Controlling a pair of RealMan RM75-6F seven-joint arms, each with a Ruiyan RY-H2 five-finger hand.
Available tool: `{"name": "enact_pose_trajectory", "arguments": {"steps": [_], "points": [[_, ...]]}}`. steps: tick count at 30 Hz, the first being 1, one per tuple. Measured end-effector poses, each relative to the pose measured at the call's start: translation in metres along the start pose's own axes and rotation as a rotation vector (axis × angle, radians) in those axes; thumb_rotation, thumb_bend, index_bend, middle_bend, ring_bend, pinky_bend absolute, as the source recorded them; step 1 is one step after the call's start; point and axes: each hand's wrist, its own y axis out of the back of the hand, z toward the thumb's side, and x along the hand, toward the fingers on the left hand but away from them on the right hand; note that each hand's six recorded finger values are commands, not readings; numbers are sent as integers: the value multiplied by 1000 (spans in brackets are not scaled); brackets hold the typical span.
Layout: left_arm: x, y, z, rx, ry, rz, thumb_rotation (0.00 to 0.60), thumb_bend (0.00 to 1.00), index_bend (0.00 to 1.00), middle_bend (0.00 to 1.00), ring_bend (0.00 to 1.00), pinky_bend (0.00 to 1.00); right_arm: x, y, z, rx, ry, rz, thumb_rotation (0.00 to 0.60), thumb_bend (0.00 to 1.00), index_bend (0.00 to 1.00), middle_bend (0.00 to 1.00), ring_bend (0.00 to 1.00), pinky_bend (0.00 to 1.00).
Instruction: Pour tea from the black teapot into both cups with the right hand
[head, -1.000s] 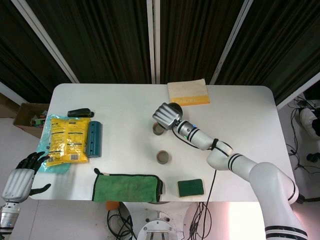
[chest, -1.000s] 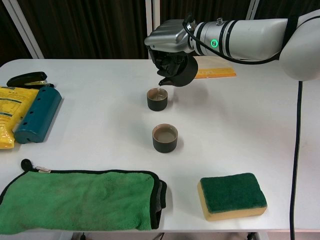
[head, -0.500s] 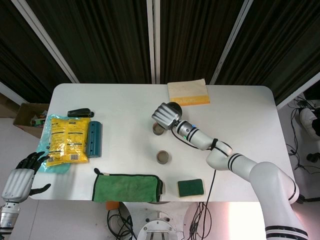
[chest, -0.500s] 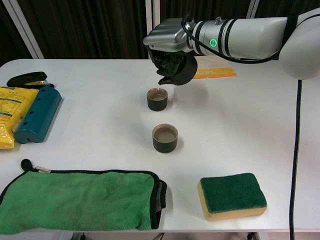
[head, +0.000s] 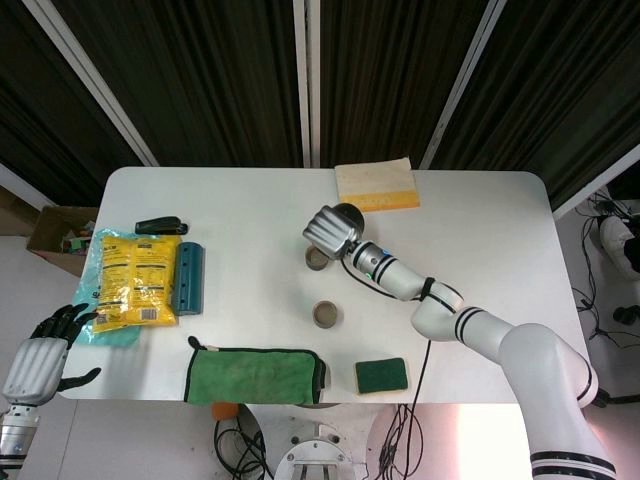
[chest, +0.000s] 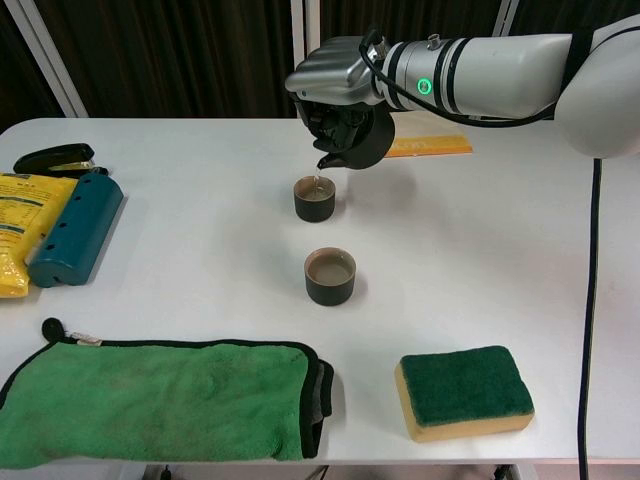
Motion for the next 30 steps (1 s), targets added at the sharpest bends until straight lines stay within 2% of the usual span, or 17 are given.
{"name": "enact_pose_trajectory", "arguments": {"steps": [11,18,30], "points": [[0,2,0,2,-2,16,600,70,209,106,89,218,1,4,1,20,6,-4,600,477,1000,1000,1000,769],[0,5,1,6,-13,55,600,70,209,107,89,218,2,3,4,33,13,-1,600,477,1000,1000,1000,769],[1,5,2,3,-17,58,600,70,208,107,89,218,1,1,8,47,23,11,600,477,1000,1000,1000,769]]}}
